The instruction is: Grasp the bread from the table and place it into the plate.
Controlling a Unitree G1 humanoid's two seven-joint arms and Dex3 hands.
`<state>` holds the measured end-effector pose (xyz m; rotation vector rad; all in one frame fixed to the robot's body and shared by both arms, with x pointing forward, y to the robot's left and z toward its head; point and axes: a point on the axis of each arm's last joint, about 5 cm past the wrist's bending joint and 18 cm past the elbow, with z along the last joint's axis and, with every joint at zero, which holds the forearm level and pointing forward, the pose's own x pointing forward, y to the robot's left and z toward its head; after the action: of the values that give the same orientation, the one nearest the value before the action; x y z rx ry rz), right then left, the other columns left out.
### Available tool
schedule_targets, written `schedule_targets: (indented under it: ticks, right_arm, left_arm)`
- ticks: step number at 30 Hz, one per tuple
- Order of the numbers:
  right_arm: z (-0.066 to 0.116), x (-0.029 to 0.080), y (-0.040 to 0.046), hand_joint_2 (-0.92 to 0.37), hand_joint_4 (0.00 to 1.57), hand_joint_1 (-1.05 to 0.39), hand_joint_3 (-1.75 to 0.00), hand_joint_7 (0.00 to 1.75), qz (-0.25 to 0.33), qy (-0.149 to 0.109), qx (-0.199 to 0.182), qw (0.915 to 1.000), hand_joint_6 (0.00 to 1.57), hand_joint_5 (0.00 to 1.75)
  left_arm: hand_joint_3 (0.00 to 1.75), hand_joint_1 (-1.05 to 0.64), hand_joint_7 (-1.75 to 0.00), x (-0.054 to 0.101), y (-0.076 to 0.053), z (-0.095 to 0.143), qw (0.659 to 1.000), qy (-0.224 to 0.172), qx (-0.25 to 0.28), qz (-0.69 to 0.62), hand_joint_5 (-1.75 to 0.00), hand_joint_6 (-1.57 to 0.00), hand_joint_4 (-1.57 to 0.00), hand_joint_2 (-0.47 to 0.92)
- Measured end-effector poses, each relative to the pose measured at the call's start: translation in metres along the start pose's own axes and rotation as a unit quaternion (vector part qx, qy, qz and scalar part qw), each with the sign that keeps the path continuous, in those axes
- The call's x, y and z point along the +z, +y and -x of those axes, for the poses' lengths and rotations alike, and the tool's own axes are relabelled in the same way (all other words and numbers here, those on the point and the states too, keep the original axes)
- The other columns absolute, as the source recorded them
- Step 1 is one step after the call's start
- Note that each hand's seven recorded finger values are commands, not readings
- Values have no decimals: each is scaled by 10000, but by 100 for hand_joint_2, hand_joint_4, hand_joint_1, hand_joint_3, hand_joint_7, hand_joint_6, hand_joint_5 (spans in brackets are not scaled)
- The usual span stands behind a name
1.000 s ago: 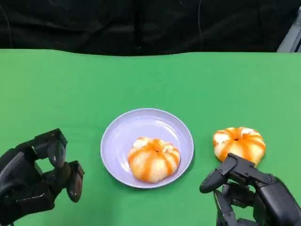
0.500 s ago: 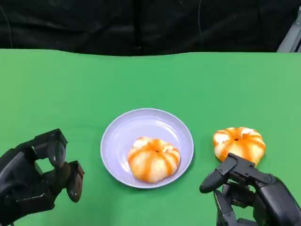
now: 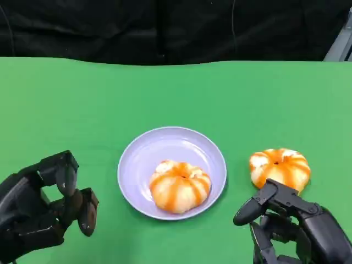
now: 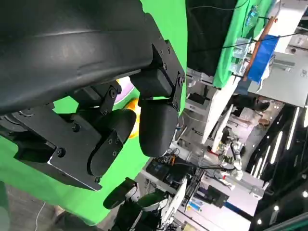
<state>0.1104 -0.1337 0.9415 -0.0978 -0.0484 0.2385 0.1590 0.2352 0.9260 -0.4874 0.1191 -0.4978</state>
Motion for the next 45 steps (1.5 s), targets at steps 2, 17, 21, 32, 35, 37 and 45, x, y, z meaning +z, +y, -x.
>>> schedule_targets:
  ticks: [2,17,21,32,35,37,45]
  right_arm:
    - [0,0,0,-66,76,-7,-102,147,0,0,0,10000,71,175]
    - [2,-1,-8,-66,77,-6,-101,145,11,-68,-21,10000,71,175]
    - [2,-1,-8,-66,77,-6,-100,145,12,-71,-22,10000,72,175]
    - [2,-7,-10,-67,77,-6,-100,145,13,-66,-21,10000,72,175]
    - [2,-11,-10,-67,77,-6,-100,145,12,-55,-20,10000,72,175]
    - [2,-12,-11,-67,77,-6,-100,145,12,-53,-21,10000,72,175]
    - [2,-11,-12,-67,77,-6,-99,145,15,-63,-22,10000,72,175]
  left_arm:
    - [144,-4,-169,0,0,0,10000,0,0,0,-175,-81,-89,49]
    - [147,-5,-172,-26,-12,-13,10000,40,-5,-7,-175,-80,-89,47]
    - [148,-5,-172,-28,-13,-14,10000,36,-5,-2,-175,-79,-89,47]
    - [149,-4,-172,-31,-14,-15,10000,30,-5,8,-175,-80,-89,46]
    - [149,-4,-172,-35,-16,-17,10000,22,-6,20,-175,-80,-89,46]
    - [150,-4,-172,-35,-16,-17,10000,21,-6,22,-175,-80,-89,46]
    - [150,-4,-172,-35,-17,-17,10000,20,-6,23,-175,-80,-89,45]
